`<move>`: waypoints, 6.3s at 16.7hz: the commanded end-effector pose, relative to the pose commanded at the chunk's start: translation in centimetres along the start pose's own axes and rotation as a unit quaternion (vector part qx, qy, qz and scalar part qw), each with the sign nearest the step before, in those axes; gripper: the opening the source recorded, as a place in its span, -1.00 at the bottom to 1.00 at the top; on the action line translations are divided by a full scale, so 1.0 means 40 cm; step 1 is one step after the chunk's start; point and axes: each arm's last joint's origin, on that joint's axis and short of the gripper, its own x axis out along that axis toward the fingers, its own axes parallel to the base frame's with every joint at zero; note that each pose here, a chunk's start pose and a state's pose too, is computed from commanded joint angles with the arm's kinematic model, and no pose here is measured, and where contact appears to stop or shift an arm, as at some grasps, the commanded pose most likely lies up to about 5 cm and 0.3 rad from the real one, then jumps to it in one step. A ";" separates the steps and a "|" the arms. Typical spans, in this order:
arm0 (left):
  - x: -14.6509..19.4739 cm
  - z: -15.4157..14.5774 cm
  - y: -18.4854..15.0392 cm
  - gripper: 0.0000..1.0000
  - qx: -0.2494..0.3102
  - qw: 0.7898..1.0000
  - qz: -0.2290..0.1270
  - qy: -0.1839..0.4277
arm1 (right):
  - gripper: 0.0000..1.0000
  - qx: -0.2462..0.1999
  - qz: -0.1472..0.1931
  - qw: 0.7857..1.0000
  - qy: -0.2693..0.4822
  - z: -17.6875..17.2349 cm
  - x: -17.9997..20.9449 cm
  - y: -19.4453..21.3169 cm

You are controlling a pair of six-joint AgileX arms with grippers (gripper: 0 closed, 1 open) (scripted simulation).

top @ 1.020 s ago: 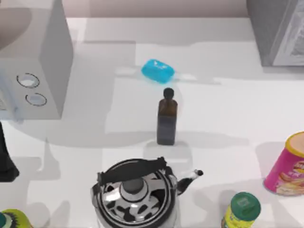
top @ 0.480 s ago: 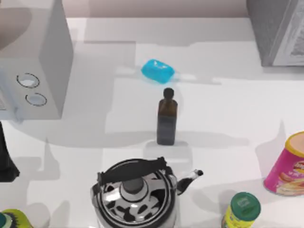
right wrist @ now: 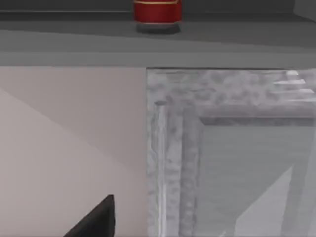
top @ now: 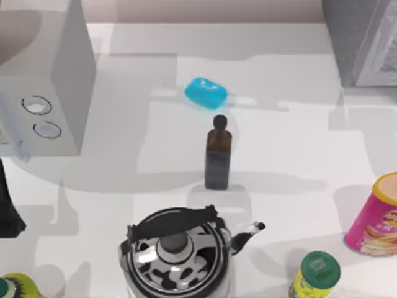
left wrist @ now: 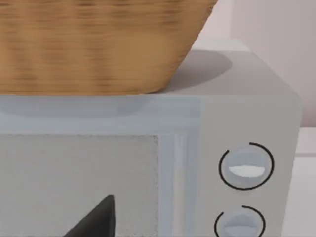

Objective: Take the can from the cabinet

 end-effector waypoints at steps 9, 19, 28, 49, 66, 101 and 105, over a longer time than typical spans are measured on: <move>0.000 0.000 0.000 1.00 0.000 1.000 0.000 0.000 | 1.00 0.002 0.002 1.000 -0.010 0.213 0.182 0.064; 0.000 0.000 0.000 1.00 0.000 1.000 0.000 0.000 | 1.00 0.001 -0.001 1.000 -0.010 0.188 0.232 0.070; 0.000 0.000 0.000 1.00 0.000 1.000 0.000 0.000 | 1.00 0.002 -0.001 1.000 -0.016 0.153 0.289 0.079; 0.000 0.000 0.000 1.00 0.000 1.000 0.000 0.000 | -0.21 0.002 -0.002 1.000 -0.015 0.154 0.441 0.078; 0.000 0.000 0.000 1.00 0.000 1.000 0.000 0.000 | -1.00 0.002 -0.002 1.000 -0.013 0.174 0.400 0.087; 0.000 0.000 0.000 1.00 0.000 1.000 0.000 0.000 | -1.00 0.002 0.000 1.000 0.002 -0.469 -0.175 -0.041; 0.000 0.000 0.000 1.00 0.000 1.000 0.000 0.000 | -1.00 0.002 0.001 1.000 -0.004 -0.617 -0.173 -0.050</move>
